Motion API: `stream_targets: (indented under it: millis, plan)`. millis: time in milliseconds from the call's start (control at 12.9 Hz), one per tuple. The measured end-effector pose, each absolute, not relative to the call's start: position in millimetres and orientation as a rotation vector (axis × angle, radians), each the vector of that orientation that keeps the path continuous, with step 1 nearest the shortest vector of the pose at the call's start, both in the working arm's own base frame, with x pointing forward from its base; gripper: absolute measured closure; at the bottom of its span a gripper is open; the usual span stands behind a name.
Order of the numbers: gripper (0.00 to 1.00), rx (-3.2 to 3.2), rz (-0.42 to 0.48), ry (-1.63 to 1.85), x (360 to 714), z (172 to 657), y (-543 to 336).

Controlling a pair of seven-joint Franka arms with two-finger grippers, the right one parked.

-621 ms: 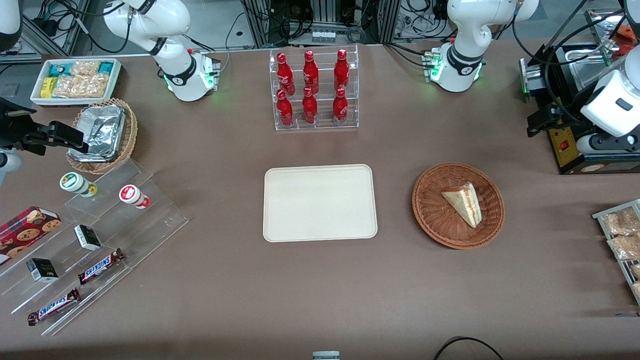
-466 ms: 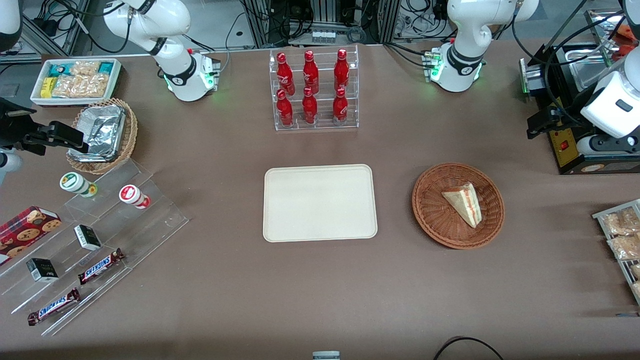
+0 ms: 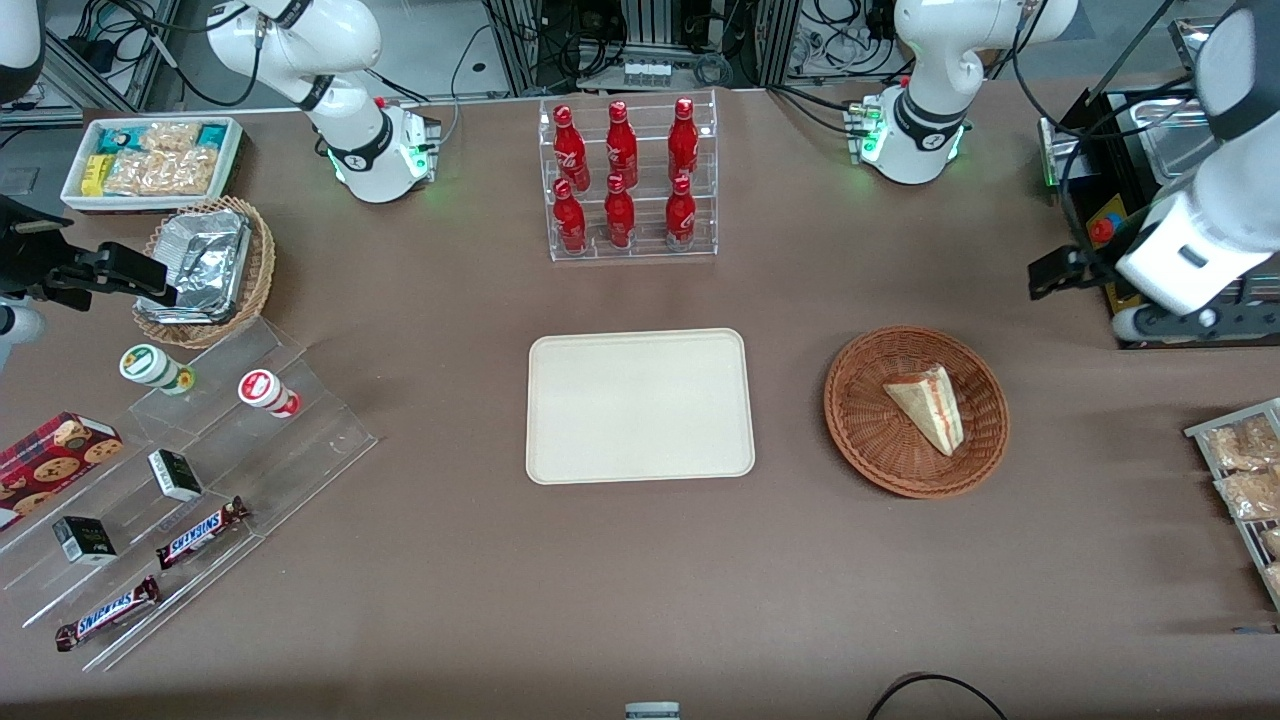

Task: Place sandwich from basket to tray
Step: 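Move the left gripper over the wicker basket and lower toward the sandwich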

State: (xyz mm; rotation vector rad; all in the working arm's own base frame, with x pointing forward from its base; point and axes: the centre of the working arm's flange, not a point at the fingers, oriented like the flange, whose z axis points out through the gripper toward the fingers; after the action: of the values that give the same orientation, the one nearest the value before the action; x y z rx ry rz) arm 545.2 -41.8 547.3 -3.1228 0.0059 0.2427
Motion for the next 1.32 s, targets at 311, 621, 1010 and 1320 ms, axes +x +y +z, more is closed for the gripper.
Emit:
stream_targets:
  millis: [311, 621, 1010, 1320]
  plan:
    - [0.0, -3.126, 0.199, 0.005, 531.2, 467.3, -40.7]
    - [0.0, -3.132, 0.123, -0.03, 514.6, 404.8, -39.0]
    - [0.0, -3.115, 0.012, -0.394, 509.5, 374.7, -43.8]
    - [0.0, -3.055, -0.033, -0.772, 510.5, 345.5, -53.7]
